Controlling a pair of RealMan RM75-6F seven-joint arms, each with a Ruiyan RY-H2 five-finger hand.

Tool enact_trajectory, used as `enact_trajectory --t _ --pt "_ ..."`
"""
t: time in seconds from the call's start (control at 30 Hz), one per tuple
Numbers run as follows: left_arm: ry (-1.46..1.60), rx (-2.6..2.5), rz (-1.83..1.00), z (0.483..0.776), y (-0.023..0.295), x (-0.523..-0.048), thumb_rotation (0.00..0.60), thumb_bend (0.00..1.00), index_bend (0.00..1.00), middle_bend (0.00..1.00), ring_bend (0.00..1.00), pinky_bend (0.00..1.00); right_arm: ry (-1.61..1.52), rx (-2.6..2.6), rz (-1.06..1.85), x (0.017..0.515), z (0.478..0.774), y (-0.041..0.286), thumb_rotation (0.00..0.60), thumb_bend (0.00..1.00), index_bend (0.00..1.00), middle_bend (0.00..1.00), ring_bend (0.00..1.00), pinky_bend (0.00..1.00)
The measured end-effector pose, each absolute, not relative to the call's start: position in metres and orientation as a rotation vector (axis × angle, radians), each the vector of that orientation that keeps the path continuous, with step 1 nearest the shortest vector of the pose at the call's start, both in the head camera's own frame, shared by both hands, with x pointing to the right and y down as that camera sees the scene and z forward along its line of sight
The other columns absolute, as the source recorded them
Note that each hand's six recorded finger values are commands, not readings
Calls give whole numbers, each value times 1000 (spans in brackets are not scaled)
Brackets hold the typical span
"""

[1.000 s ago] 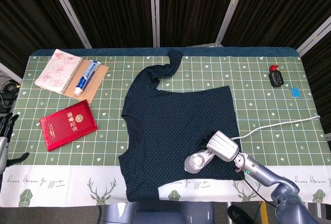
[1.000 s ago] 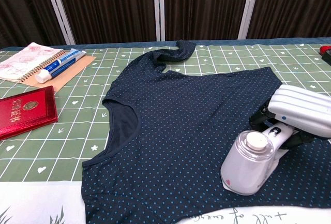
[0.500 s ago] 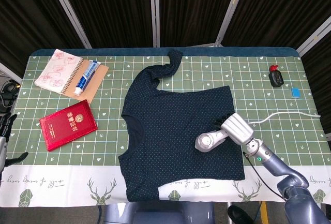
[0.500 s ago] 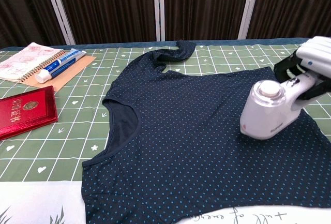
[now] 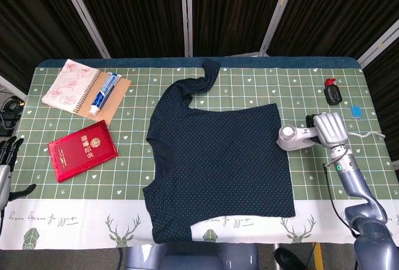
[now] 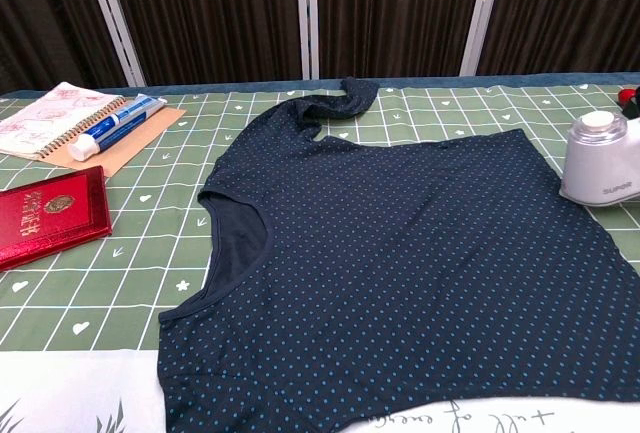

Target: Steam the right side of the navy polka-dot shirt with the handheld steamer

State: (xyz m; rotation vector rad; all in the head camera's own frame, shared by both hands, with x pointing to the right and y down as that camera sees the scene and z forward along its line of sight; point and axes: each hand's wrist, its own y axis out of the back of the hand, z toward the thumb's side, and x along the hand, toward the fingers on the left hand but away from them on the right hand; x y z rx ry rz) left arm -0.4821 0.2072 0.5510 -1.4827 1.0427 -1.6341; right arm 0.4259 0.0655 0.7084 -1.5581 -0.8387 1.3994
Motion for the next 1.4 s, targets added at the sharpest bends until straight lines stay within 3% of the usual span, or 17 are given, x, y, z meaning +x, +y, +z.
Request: enact_trajectory --t 0.13,0.2,0.27,0.33,0.37,0.47,0.63,1.1,1.4 --pt "1045 -1481 -1635 551 207 -482 600 0 0 0 0 0 -898 -1497 1520 449 711 61 600 537 699 671 650 912" --pt "1044 -1481 -1635 551 207 -482 600 0 0 0 0 0 -922 -1488 1538 453 711 60 600 398 580 576 554 808" --pt "1043 -1483 -1635 551 207 -482 600 0 0 0 0 0 -920 -1489 1559 456 713 61 600 152 384 401 389 598" --pt "1041 -1485 -1635 551 207 -482 600 0 0 0 0 0 -906 -1491 1581 459 715 61 600 27 245 256 237 415" --pt "1041 -1486 -1634 551 207 -482 600 0 0 0 0 0 -898 -1493 1590 460 715 61 600 1 181 185 150 327" --pt "1043 -1486 -1631 550 207 -482 600 0 0 0 0 0 -868 -1500 1614 463 717 62 600 0 68 58 15 177" --pt "1047 -1496 -1620 549 207 -480 600 0 0 0 0 0 -759 -1456 1616 466 713 65 600 0 0 0 0 38" --pt "1067 -1515 -1587 540 208 -479 600 0 0 0 0 0 -719 -1617 1522 449 676 100 600 0 0 0 0 0" --pt "1077 -1529 -1541 529 212 -476 600 0 0 0 0 0 -783 -1700 1467 441 614 140 600 0 0 0 0 0"
